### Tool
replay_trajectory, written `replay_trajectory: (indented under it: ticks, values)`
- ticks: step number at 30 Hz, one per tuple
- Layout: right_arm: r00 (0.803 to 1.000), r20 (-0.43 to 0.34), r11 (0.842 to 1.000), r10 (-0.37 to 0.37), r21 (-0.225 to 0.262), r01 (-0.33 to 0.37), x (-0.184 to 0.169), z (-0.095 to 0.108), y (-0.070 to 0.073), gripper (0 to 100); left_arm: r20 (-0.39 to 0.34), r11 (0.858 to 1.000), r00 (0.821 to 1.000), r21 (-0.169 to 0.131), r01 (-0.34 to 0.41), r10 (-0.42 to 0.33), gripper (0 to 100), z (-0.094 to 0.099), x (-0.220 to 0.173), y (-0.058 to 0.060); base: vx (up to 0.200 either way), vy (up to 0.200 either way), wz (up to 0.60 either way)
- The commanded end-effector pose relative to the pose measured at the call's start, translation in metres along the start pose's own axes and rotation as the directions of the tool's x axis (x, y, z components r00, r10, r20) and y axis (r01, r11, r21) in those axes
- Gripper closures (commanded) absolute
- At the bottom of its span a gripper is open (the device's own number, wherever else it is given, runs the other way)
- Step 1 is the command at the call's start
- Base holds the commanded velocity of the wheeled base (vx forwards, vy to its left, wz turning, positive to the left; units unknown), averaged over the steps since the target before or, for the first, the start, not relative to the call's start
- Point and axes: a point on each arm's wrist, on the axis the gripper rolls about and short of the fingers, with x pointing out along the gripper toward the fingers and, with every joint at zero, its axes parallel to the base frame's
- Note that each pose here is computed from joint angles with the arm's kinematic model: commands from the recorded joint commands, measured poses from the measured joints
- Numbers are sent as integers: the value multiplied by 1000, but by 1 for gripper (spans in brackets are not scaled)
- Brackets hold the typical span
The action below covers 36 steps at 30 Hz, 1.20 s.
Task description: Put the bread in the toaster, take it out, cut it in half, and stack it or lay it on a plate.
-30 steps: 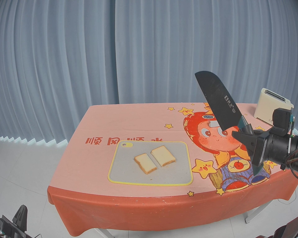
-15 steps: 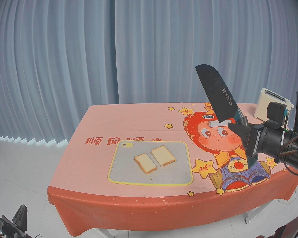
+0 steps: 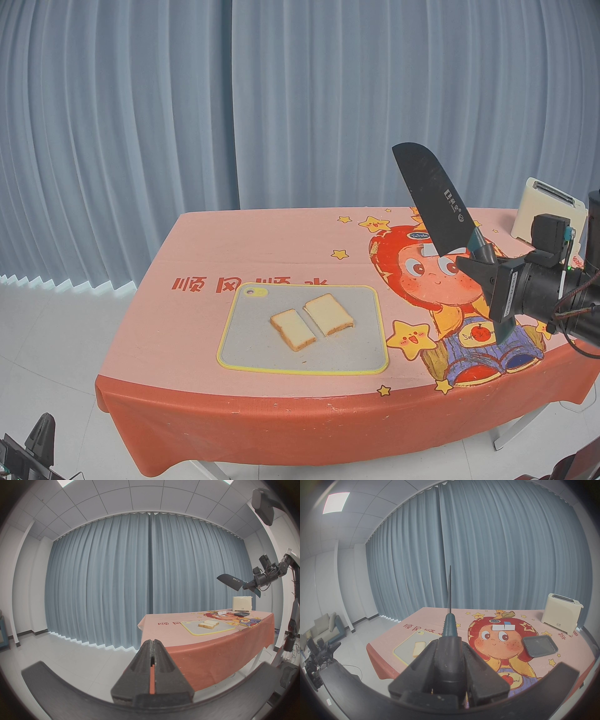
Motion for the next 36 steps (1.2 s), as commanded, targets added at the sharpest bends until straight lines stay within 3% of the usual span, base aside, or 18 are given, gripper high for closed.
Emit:
replay_trajectory:
  ticks: [1, 16, 22, 27, 36]
  values:
    - [1000, -6, 1000, -1, -4, 1, 2, -1, 0, 100, -4, 1000, 1000, 0, 0, 0, 100, -5, 0, 0, 0, 0, 0]
    - [999, -25, 999, -32, -5, 32, 10, -3, -3, 100, -4, 1000, 1000, 0, 0, 0, 100, -5, 0, 0, 0, 0, 0]
    - [995, -39, 996, -92, 15, 93, 20, -3, -16, 100, -4, 1000, 1000, 0, 0, 0, 100, -5, 0, 0, 0, 0, 0]
    - [995, -6, 994, -101, 42, 101, 35, -5, -18, 100, -4, 1000, 1000, 0, 0, 0, 100, -5, 0, 0, 0, 0, 0]
    - [979, -18, 977, -205, 63, 206, 58, -12, -44, 100, -4, 1000, 1000, 0, 0, 0, 100, -5, 0, 0, 0, 0, 0]
